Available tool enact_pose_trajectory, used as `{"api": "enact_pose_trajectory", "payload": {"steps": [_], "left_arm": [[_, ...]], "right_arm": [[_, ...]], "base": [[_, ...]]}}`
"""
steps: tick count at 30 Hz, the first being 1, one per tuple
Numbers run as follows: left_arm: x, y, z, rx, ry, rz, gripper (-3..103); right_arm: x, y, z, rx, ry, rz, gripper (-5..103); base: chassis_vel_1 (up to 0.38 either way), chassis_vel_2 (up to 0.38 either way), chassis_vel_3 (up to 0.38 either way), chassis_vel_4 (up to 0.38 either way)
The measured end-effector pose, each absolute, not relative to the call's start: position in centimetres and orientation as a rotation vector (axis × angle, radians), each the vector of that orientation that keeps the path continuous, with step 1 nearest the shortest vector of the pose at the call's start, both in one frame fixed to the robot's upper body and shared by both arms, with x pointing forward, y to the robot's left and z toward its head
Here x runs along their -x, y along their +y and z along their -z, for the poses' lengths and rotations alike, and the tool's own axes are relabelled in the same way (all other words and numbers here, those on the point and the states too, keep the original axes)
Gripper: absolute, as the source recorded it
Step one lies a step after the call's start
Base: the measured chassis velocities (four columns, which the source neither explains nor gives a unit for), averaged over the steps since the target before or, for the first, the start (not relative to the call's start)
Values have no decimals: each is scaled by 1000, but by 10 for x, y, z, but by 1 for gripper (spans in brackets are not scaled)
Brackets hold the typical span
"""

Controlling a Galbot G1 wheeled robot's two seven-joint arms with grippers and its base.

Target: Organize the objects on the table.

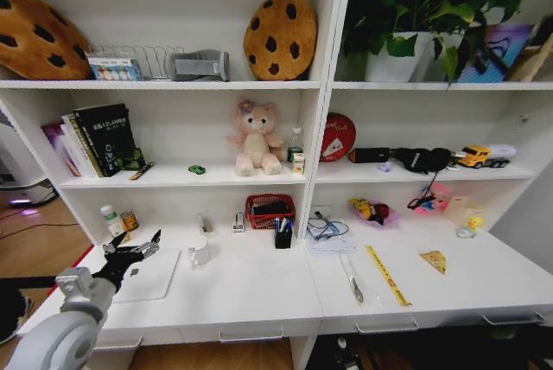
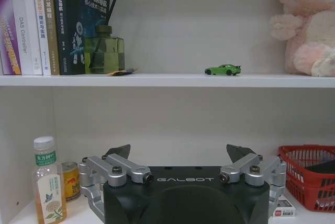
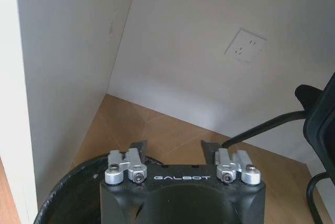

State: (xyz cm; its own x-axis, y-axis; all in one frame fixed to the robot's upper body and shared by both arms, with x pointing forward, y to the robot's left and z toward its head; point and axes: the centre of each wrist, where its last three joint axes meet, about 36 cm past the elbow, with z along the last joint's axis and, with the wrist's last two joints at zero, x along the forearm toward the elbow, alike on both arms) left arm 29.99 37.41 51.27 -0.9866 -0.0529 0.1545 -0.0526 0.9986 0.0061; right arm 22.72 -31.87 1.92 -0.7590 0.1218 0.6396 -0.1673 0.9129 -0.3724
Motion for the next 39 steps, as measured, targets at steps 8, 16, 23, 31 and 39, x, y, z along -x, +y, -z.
{"api": "enact_pose_trajectory", "payload": {"steps": [8,16,23,31,39], "left_arm": [[-300,374,-513,-80,-2985,3,100],[-300,374,-513,-80,-2985,3,100],[-300,374,-513,-79,-2985,3,100],[-300,374,-513,-79,-2985,3,100],[-300,374,-513,-79,-2985,3,100]], "right_arm": [[-179,-331,-37,-25,-2342,-491,90],[-126,-331,-144,-44,-2284,-281,100],[-111,-324,-227,-3,-2223,-168,100],[-136,-304,-338,-44,-2561,-192,100],[-223,-298,-431,-4,-3000,-228,100]], "base": [[0,0,0,0],[0,0,0,0],[0,0,0,0],[0,0,0,0],[0,0,0,0]]}}
